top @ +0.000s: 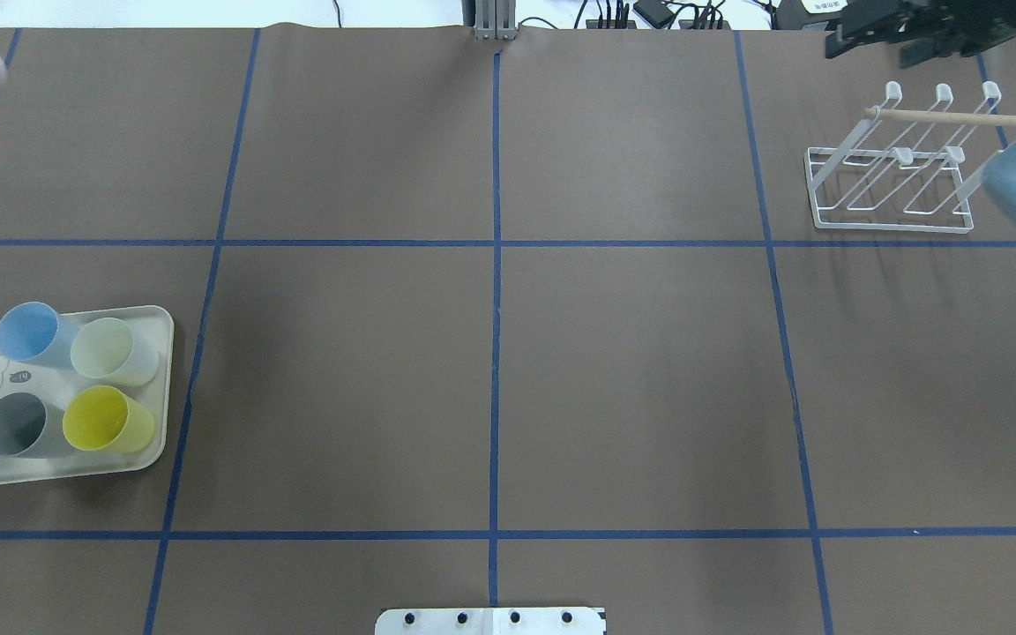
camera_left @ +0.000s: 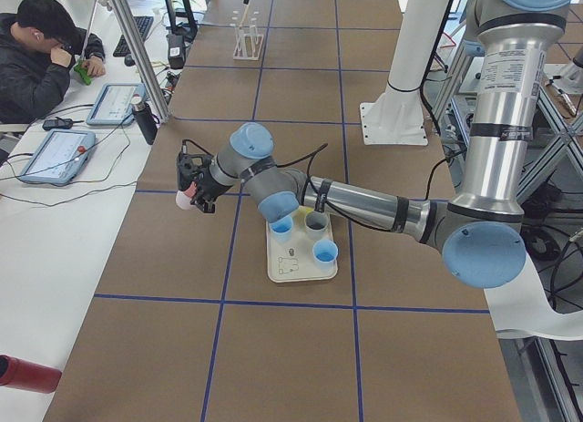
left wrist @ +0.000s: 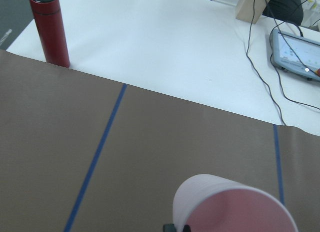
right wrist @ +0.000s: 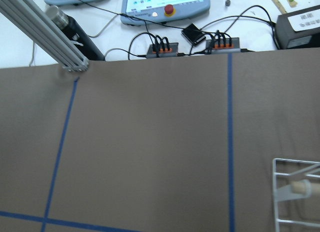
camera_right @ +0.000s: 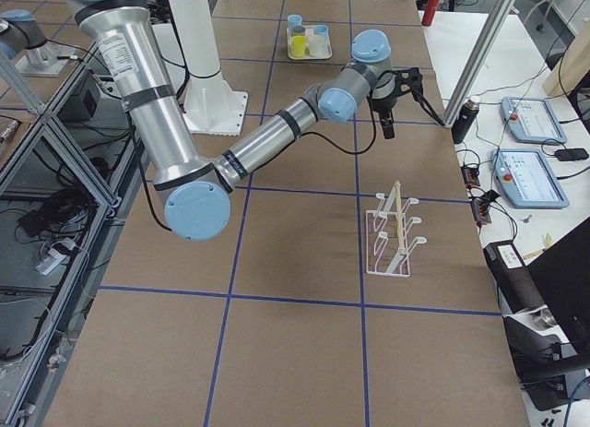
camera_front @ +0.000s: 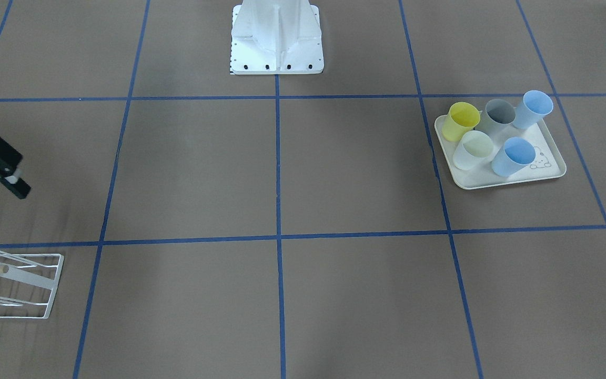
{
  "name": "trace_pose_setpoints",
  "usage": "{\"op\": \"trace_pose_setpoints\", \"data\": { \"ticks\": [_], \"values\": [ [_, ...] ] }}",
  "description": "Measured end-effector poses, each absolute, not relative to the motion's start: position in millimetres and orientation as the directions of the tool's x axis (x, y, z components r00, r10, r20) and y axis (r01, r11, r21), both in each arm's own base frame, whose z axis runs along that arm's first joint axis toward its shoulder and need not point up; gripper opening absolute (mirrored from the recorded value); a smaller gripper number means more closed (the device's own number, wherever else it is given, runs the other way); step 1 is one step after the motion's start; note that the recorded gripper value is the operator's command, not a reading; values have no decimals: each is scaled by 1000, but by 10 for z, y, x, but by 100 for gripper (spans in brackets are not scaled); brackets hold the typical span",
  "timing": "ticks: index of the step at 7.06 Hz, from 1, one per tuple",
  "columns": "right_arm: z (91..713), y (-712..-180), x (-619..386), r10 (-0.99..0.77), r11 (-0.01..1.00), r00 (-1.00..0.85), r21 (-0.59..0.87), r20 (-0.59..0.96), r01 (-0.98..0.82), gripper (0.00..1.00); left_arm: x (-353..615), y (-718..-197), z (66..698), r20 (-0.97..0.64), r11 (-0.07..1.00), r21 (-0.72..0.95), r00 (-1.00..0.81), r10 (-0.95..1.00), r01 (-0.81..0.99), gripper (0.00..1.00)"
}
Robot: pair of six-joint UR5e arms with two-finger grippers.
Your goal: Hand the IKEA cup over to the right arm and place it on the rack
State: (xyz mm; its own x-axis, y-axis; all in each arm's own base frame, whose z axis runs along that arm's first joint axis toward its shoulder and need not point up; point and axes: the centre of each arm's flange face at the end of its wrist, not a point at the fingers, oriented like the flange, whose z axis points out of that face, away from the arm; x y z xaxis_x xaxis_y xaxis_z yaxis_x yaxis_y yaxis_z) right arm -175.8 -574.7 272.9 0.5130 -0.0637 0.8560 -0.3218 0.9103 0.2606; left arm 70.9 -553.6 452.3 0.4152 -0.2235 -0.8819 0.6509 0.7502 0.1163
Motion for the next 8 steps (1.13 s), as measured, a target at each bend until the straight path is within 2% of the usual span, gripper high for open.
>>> {"op": "trace_pose_setpoints", "data": {
  "ticks": [2,4,6,8],
  "values": [
    [2453,-5503,-2571,16,853,385,188,923,-487,100,1512,-5514,4012,-938,702,-43,212,-273,711,0],
    [2124,-5210,-3162,75,780,185,58,980,-623,100,2124,-5414,3430,-954,689,-262,-74,-291,676,0],
    [1895,-4955,-3449,78,738,-9,-64,997,-672,100,2790,-5263,2819,-884,664,-466,-340,-321,585,0],
    [1862,-4878,-3488,75,729,-228,-209,971,-652,100,3368,-5007,2613,-749,669,-611,-582,-315,424,0]
  ]
}}
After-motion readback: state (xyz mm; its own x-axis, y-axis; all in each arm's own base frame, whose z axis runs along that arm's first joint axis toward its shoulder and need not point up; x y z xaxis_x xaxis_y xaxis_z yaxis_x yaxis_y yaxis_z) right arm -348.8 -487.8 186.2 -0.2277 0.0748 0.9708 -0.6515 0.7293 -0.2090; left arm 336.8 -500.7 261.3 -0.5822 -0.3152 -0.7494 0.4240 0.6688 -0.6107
